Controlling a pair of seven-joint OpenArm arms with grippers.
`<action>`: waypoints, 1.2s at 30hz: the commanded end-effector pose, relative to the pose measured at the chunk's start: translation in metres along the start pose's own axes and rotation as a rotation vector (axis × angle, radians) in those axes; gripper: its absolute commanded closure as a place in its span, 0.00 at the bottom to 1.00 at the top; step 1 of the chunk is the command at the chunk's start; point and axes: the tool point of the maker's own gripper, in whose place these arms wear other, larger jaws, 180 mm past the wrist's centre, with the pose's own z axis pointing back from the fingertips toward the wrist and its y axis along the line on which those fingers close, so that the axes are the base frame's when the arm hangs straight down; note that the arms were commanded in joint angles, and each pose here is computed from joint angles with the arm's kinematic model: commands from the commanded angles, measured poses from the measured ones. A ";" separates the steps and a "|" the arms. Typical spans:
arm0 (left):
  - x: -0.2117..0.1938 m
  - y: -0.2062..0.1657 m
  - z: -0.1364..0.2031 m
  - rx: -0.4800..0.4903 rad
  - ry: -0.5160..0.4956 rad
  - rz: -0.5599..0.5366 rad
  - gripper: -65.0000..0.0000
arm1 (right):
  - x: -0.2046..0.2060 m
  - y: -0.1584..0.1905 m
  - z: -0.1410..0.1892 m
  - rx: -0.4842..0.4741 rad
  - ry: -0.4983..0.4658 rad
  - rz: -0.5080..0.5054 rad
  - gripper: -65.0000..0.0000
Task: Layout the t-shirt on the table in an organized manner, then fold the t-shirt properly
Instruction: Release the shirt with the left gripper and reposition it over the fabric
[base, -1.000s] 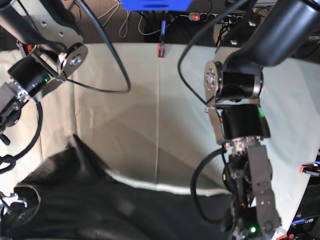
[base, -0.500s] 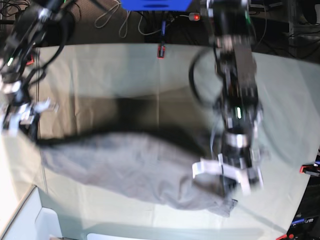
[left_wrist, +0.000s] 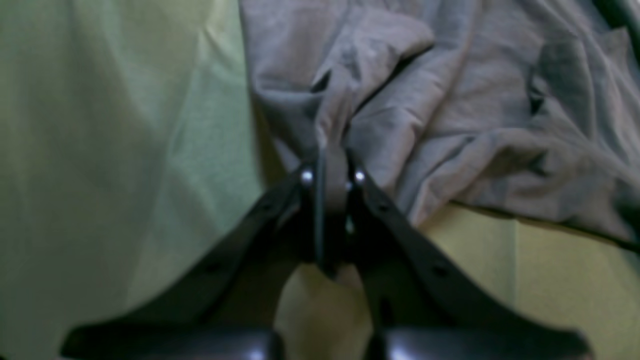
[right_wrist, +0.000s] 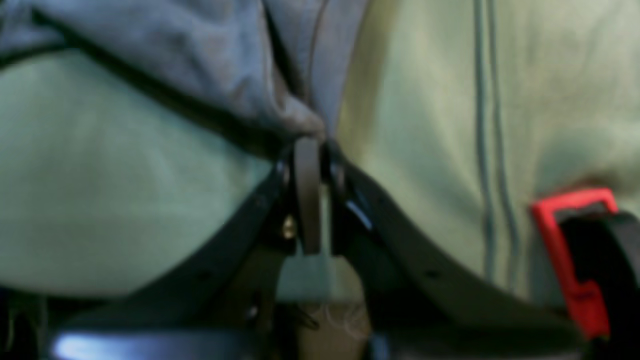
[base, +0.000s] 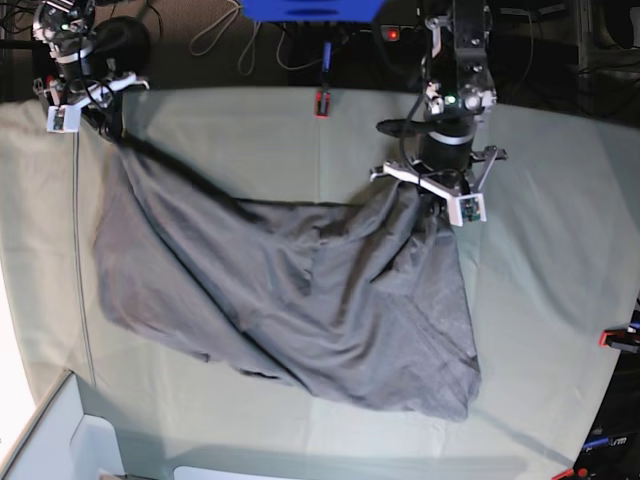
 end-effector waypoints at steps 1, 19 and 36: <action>0.015 0.009 0.004 0.018 -0.052 -0.010 0.97 | 0.009 -0.008 0.006 -0.007 -0.035 0.006 0.87; 0.095 0.032 0.024 0.086 -0.265 0.011 0.40 | 0.097 -0.028 0.022 -0.064 -0.271 0.049 0.60; 0.047 -0.026 -0.123 -0.027 0.033 0.047 0.40 | 0.079 -0.026 0.042 -0.099 -0.242 0.027 0.60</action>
